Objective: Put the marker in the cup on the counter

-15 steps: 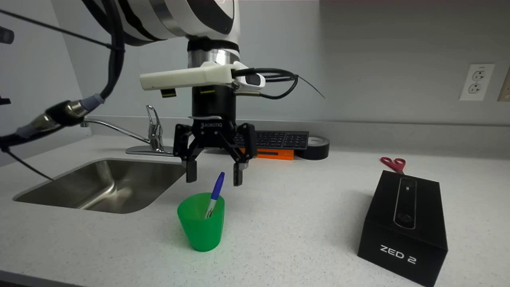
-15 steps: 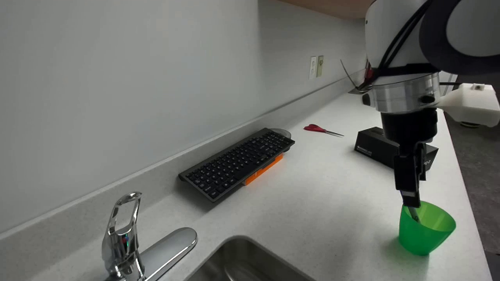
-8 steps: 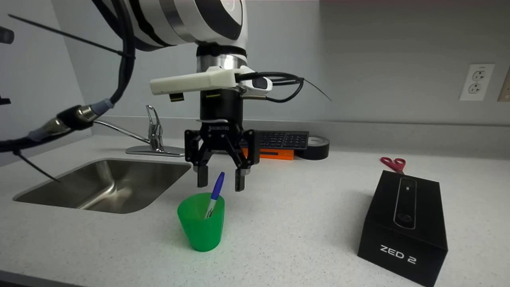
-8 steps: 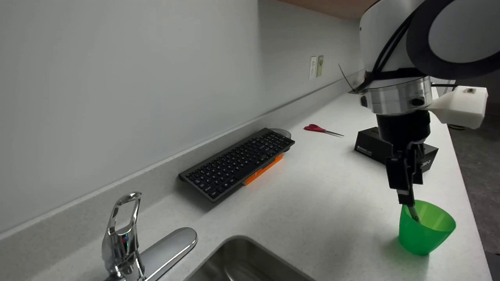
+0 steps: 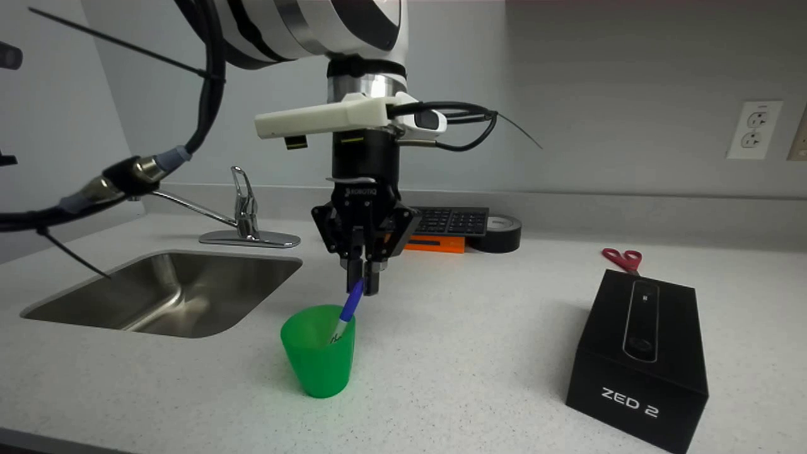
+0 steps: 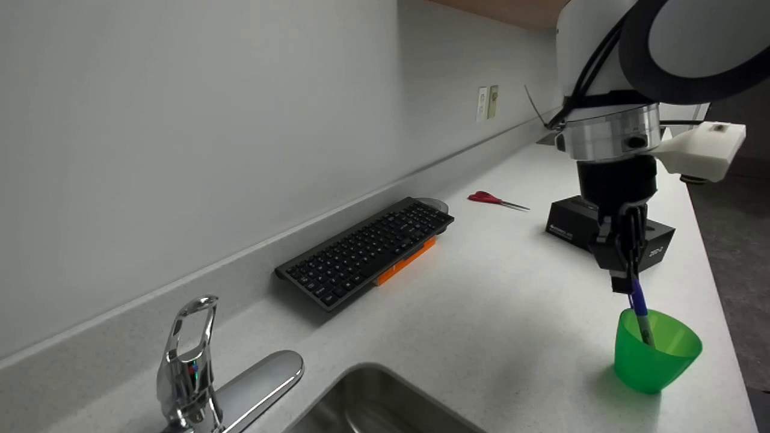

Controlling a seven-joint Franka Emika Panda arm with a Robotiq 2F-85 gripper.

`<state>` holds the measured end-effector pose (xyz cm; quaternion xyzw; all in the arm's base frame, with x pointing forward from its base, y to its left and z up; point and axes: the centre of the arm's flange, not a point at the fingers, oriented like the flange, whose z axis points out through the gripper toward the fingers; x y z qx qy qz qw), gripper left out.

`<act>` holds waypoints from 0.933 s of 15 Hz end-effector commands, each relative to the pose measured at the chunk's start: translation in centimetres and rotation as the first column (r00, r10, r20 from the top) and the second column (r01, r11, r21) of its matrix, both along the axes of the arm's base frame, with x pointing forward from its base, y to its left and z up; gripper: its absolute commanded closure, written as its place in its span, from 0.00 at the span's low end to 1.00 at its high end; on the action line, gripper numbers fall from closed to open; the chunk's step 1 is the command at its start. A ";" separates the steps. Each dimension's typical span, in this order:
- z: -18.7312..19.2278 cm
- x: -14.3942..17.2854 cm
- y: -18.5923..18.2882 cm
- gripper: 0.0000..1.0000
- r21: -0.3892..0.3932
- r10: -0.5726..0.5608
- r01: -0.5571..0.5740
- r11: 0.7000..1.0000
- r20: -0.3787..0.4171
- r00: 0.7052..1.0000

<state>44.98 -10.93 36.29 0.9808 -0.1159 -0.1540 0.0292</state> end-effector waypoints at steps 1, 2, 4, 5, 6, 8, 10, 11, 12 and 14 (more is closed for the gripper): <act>0.7 0.7 -0.1 1.00 0.018 -0.036 0.036 0.999 -0.002 0.999; 0.7 0.7 0.0 0.99 0.019 -0.037 0.038 0.999 -0.003 0.999; 0.8 0.7 0.0 1.00 0.021 -0.040 0.041 0.999 -0.002 0.999; 0.9 0.6 0.0 1.00 0.027 -0.041 0.041 0.999 0.002 0.999; 1.2 0.5 -0.1 0.99 0.032 -0.041 0.041 0.999 0.007 0.999; 2.4 0.1 -0.4 0.99 0.046 -0.035 0.034 0.998 0.018 0.999; 4.8 -0.8 -1.3 0.99 0.063 -0.029 0.026 0.998 0.048 0.998; 6.0 -1.0 -1.8 0.99 0.068 -0.033 0.028 0.997 0.069 0.997; 7.6 -1.3 -2.5 0.99 0.075 -0.038 0.031 0.997 0.093 0.995; 10.6 -2.1 -3.9 0.99 0.085 -0.044 0.033 0.996 0.138 0.990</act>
